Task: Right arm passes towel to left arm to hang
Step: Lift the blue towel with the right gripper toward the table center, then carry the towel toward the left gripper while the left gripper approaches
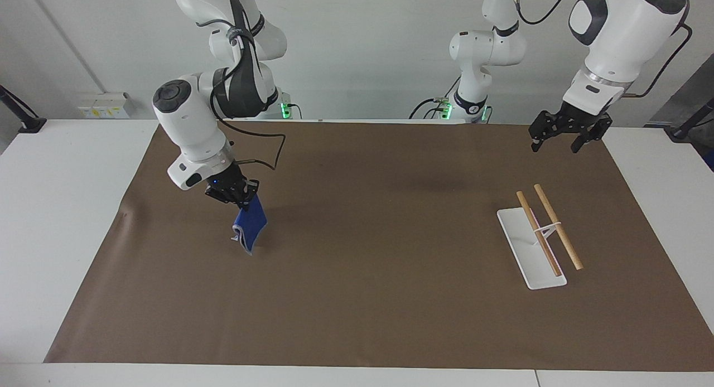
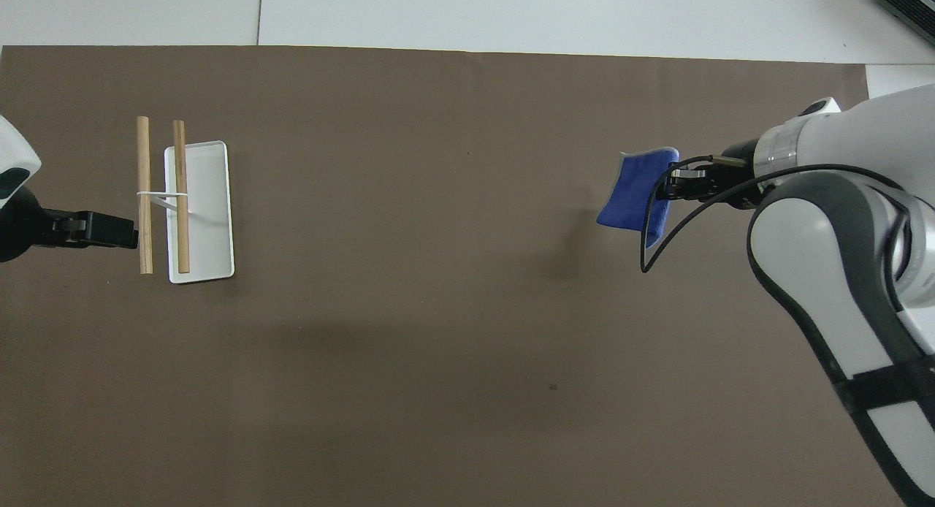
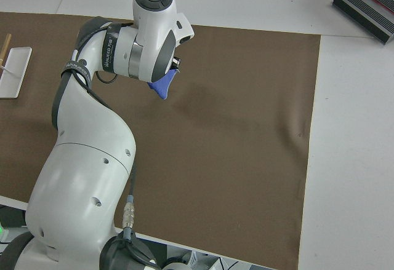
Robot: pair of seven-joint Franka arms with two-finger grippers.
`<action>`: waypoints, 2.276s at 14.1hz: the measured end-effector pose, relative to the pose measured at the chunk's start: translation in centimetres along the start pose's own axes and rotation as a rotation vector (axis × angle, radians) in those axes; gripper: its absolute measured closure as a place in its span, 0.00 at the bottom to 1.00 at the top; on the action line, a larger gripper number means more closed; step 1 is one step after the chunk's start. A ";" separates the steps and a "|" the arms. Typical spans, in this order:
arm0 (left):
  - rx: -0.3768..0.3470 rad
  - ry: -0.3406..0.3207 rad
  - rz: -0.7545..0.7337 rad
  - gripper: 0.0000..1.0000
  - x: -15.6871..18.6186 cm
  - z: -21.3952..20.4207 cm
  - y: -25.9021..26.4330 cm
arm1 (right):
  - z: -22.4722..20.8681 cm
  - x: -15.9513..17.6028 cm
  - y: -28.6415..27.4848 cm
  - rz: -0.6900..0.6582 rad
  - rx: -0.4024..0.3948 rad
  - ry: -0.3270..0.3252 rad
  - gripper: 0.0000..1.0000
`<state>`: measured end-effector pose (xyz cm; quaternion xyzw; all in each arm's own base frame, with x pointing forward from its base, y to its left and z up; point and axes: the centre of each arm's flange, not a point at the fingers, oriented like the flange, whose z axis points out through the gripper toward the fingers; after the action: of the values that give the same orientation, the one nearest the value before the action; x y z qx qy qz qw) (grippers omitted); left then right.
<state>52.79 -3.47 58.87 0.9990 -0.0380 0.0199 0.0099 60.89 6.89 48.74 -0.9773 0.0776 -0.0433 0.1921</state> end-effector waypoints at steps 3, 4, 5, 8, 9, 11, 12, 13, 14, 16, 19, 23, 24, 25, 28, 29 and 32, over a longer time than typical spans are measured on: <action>0.000 0.000 0.000 0.00 0.0 0.0 0.0 | -0.5 0.2 -1.3 0.167 0.155 -0.005 0.97; 0.000 0.000 0.000 0.00 0.0 0.0 0.0 | -0.4 0.3 -1.7 0.235 0.206 -0.010 0.97; 0.000 0.000 0.000 0.00 0.0 0.0 0.0 | -0.3 0.3 -2.5 0.314 0.273 -0.018 0.97; 0.000 0.000 0.000 0.00 0.0 0.0 0.0 | 1.5 0.3 -6.4 0.529 0.449 -0.023 0.97; 0.000 0.000 0.000 0.00 0.0 0.0 0.0 | 2.6 0.1 -7.9 0.581 0.494 -0.026 0.97; 0.000 0.000 0.000 0.00 0.0 0.0 0.0 | 5.0 -0.5 -10.6 0.666 0.578 -0.040 0.97; 0.000 0.000 0.000 0.00 0.0 0.0 0.0 | 5.9 -0.8 -11.5 0.692 0.604 -0.044 0.97; 0.000 0.001 0.002 0.00 0.0 0.0 0.1 | 6.6 -1.1 -12.2 0.717 0.619 -0.053 0.97; 0.000 0.001 0.008 0.00 0.0 0.0 0.3 | 7.0 -1.4 -12.7 0.753 0.637 -0.073 0.97; -0.001 -0.003 0.026 0.00 0.0 0.0 1.3 | 7.4 -1.9 -13.8 0.838 0.701 -0.099 0.97; -0.007 -0.006 0.070 0.00 -0.2 0.1 3.8 | 9.0 -3.4 -16.4 0.911 0.754 -0.106 0.97; -0.058 0.003 -0.089 0.00 -0.4 0.9 6.4 | 10.1 -4.7 -18.1 0.928 0.748 -0.111 0.97; -0.109 0.036 -0.189 0.00 0.0 1.2 6.7 | 10.0 -4.7 -18.1 0.930 0.748 -0.106 0.97; -0.165 0.076 -0.306 0.00 0.4 1.5 7.0 | 10.0 -4.6 -18.1 0.931 0.748 -0.103 0.97; -0.291 0.189 -0.648 0.00 1.6 2.2 8.0 | 10.1 -4.8 -18.3 0.929 0.747 -0.105 0.97; -0.341 0.224 -0.751 0.00 1.9 2.3 8.7 | 10.1 -4.9 -18.4 0.928 0.747 -0.105 0.97; -0.500 0.287 -1.019 0.00 2.1 3.1 11.2 | 10.4 -5.4 -19.1 0.923 0.744 -0.095 0.97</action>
<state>54.19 -14.87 56.08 0.8458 0.4456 0.1382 0.2587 59.35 29.05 46.18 -0.7104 0.4655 0.0641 0.5240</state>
